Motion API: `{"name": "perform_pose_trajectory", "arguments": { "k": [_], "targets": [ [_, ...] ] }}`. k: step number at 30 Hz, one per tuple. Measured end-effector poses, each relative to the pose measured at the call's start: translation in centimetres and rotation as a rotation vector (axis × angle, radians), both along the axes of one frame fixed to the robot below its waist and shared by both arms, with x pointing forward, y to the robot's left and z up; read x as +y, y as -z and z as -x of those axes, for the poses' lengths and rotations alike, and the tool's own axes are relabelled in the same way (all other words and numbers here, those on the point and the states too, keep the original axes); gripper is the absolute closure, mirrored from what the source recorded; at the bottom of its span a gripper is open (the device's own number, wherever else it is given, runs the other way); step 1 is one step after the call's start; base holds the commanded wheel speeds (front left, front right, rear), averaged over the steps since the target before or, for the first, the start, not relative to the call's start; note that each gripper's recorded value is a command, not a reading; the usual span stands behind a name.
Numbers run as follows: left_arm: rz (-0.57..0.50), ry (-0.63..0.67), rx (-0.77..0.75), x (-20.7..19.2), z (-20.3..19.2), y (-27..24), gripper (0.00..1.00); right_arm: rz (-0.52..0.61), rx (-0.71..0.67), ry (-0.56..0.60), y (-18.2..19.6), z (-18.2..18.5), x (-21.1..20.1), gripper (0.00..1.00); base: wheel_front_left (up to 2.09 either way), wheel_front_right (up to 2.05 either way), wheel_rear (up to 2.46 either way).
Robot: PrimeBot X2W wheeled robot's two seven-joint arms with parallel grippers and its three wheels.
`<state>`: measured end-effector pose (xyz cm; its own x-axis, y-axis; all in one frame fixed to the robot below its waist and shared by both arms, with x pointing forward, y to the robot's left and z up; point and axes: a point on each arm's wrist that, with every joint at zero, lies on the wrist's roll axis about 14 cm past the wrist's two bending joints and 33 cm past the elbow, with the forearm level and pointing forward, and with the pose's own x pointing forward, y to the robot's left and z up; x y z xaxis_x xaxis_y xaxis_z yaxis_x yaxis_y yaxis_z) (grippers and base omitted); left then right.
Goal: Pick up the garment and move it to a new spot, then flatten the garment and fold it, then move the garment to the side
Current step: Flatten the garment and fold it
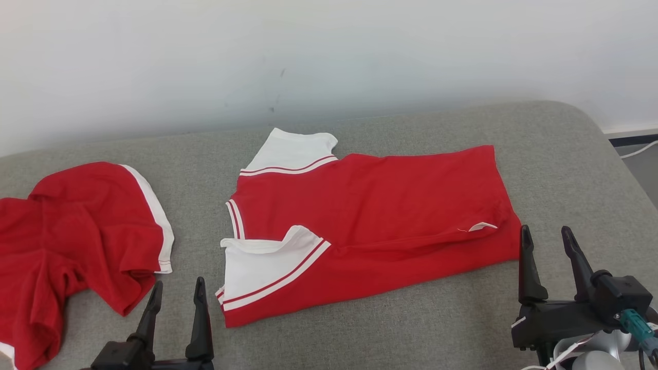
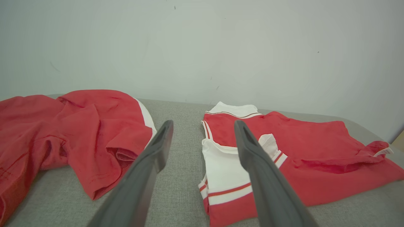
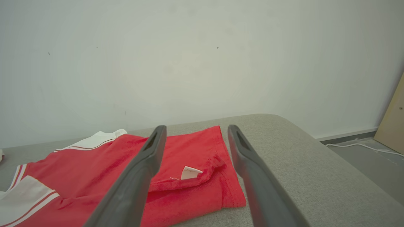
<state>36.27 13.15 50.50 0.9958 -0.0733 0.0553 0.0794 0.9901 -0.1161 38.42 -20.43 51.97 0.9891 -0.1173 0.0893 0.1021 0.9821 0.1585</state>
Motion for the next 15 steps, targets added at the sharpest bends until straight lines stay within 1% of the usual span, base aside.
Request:
{"name": "perform_pose_trajectory", "arguments": {
  "k": [10,15],
  "targets": [
    [-0.005,0.005,-0.002,-0.1,-0.1,-0.1,0.0,0.001,-0.005,0.012,0.0,-0.2,-0.4,0.0,0.0,0.0,0.0],
    [-0.01,0.044,0.049,-1.1,0.1,0.9,0.0,0.0,-0.01,0.018,-0.2,-0.3,-0.5,0.0,0.0,0.0,0.0]
  ]
}}
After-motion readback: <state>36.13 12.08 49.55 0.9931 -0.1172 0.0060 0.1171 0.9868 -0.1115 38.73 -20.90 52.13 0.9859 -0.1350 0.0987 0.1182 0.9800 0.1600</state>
